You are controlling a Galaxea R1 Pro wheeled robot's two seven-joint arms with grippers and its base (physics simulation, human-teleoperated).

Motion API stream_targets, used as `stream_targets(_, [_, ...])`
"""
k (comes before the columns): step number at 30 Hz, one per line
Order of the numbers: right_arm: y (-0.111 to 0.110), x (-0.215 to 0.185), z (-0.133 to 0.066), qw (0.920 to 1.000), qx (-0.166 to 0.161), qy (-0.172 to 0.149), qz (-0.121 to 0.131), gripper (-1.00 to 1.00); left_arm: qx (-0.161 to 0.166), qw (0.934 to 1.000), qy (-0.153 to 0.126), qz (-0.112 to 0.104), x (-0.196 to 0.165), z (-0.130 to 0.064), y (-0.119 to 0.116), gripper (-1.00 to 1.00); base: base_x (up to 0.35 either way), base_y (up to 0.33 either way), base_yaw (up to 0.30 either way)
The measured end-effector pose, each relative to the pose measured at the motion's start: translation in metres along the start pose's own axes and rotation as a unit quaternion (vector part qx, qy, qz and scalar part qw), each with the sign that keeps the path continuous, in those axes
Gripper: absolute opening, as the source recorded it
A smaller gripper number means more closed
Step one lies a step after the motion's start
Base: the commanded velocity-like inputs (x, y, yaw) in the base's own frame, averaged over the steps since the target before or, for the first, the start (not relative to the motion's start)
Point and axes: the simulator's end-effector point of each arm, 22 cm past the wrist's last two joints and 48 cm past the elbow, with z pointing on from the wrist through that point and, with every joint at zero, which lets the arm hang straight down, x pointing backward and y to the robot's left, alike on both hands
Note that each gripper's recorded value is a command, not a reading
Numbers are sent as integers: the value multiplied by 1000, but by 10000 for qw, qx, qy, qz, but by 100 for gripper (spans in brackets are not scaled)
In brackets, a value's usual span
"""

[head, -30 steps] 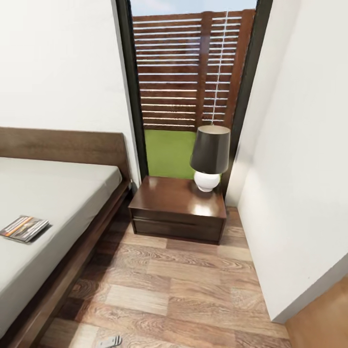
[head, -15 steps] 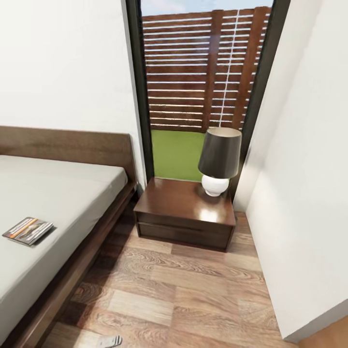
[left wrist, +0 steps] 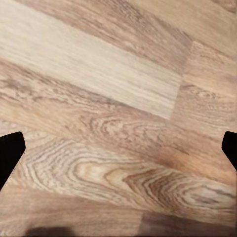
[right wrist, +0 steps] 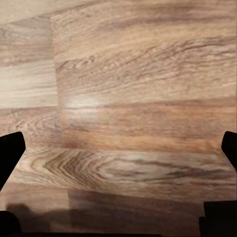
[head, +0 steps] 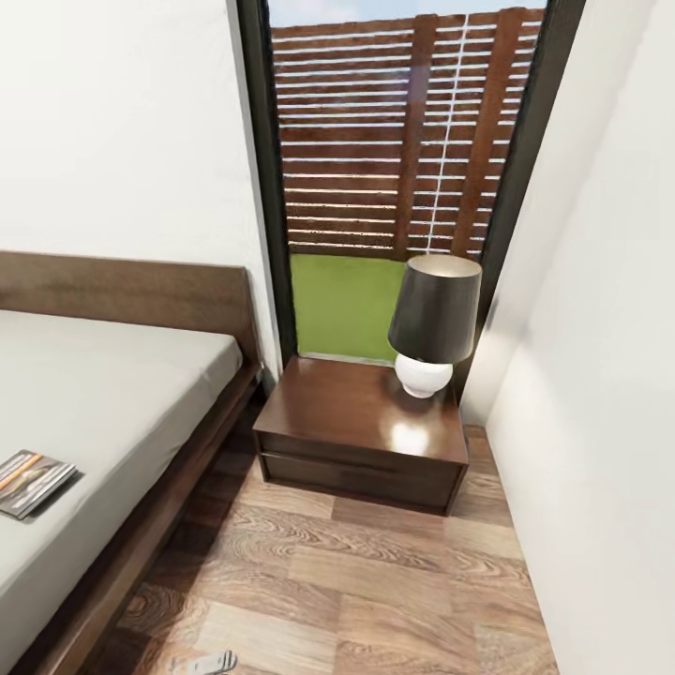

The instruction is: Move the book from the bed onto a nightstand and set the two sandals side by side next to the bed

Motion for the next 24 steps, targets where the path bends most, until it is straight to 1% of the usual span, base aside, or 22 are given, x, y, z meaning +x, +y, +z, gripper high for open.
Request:
stream_targets(5, [0, 0, 0, 10000, 2, -1, 0, 100, 0, 10000, 1, 1, 0, 0, 0, 100, 317, -29, 0])
stream_targets(12, [0, 0, 0, 10000, 1, -1, -2, 100, 2, 10000, 3, 5, 0, 0, 0, 100, 294, -91, 0])
stream_targets(16, [0, 0, 0, 10000, 2, 1, 0, 100, 1, 10000, 3, 6, 0, 0, 0, 100, 86, -41, 79])
stream_targets(24, [0, 0, 0, 10000, 1, 2, 0, 100, 1, 10000, 3, 7, 0, 0, 0, 100, 16, -8, 239])
